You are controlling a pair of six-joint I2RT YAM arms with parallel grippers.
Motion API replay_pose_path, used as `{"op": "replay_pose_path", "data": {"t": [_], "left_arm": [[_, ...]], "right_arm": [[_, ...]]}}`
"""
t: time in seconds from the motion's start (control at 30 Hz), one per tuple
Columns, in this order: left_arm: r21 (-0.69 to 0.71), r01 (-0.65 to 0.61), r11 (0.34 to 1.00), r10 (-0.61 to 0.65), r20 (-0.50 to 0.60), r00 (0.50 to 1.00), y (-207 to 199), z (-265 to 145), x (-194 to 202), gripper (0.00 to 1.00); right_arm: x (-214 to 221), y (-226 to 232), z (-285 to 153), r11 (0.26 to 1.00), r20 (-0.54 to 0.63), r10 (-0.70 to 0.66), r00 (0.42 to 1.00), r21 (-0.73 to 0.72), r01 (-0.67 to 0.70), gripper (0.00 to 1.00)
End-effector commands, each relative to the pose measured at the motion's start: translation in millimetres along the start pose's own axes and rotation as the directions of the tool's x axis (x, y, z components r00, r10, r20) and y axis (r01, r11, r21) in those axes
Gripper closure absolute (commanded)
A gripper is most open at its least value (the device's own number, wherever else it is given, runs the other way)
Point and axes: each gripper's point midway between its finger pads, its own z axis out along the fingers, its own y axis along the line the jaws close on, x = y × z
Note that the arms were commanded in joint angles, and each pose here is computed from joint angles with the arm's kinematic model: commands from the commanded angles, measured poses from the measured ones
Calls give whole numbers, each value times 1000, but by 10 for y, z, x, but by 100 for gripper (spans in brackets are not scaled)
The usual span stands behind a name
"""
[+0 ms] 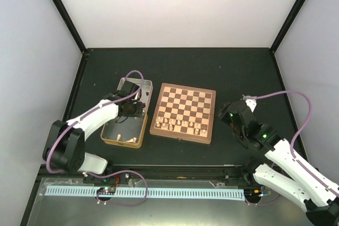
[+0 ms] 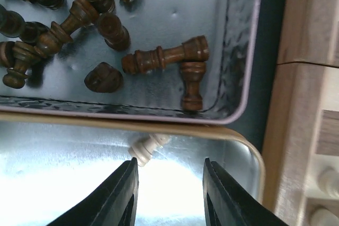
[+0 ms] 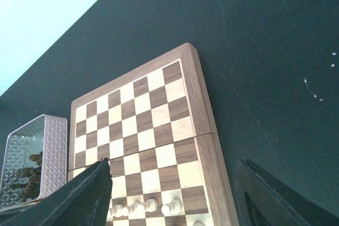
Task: Set up the chess pieces on the board
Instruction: Pick up the chess piece from the storage box.
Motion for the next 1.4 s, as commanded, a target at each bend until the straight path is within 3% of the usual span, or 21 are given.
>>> {"op": "replay_pose_path", "data": {"t": [0.0, 0.43, 0.77, 0.93, 1.17, 1.37], "left_arm": [[-53, -31, 998, 32, 7, 999, 120, 173, -85, 65], [-56, -24, 998, 18, -99, 995, 147, 530, 65, 67], [-63, 18, 998, -28, -158, 987, 185, 548, 273, 83], [-32, 22, 999, -28, -187, 982, 135, 546, 331, 76], [-43, 28, 999, -35, -179, 983, 153, 519, 319, 90], [0, 59, 998, -58, -103, 993, 91, 236, 205, 91]], "right_arm": [[-88, 88, -60, 1000, 14, 21, 1000, -22, -20, 35], [-124, 187, -46, 1000, 4, 6, 1000, -16, -6, 35], [-66, 197, -4, 1000, -15, 14, 1000, -25, -14, 35], [-69, 201, -4, 999, -12, 15, 1000, -29, -15, 35], [-53, 214, 2, 999, -19, 14, 1000, -39, -14, 35], [-4, 377, 26, 992, -41, -42, 998, -118, 37, 35]]}}
